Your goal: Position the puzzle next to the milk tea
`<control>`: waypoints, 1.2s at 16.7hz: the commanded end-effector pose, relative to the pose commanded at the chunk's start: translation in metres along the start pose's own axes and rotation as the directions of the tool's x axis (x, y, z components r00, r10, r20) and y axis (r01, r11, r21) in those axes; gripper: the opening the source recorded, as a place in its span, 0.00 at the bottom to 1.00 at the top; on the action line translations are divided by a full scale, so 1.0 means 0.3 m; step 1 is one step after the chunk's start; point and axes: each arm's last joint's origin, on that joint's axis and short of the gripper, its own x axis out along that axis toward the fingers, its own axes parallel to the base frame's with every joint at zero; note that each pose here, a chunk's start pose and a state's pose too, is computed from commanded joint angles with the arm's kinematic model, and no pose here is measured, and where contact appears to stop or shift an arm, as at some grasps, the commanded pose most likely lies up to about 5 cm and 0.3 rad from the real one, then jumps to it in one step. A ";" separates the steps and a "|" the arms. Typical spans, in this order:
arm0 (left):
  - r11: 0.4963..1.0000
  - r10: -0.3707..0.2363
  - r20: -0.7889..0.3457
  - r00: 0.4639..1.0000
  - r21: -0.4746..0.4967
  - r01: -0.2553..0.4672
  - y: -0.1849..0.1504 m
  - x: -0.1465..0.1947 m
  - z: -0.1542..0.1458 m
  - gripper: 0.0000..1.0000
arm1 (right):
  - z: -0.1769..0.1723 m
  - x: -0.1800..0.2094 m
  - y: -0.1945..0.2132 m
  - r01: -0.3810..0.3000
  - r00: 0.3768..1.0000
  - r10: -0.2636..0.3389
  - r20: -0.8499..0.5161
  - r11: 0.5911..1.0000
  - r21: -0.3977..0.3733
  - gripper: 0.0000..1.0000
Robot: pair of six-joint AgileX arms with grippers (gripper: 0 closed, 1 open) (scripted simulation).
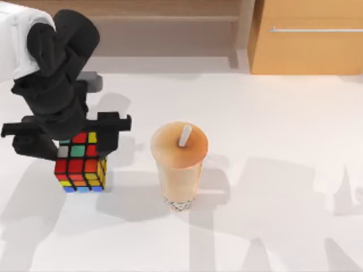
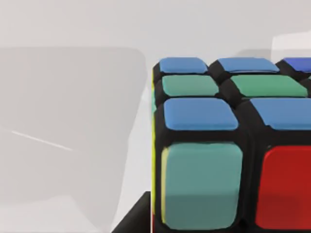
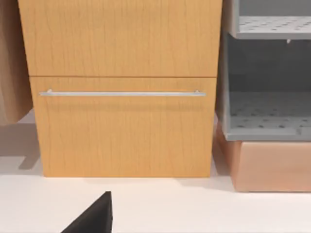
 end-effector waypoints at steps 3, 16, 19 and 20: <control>1.000 0.005 -0.012 1.000 0.003 -0.005 -0.003 0.023 -0.005 0.00 | 0.000 0.000 0.000 0.000 1.000 0.000 0.000 1.000 0.000 1.00; 0.999 0.030 -0.080 0.996 0.021 -0.029 -0.012 0.104 -0.028 0.30 | 0.000 0.000 0.000 0.000 1.000 0.000 0.000 1.000 0.000 1.00; 0.999 0.030 -0.080 0.996 0.021 -0.029 -0.012 0.104 -0.028 0.53 | 0.000 0.000 0.000 0.000 1.000 0.000 0.000 1.000 0.000 1.00; 0.999 0.030 -0.080 0.996 0.021 -0.029 -0.012 0.104 -0.028 0.60 | 0.000 0.000 0.000 0.000 1.000 0.000 0.000 1.000 0.000 1.00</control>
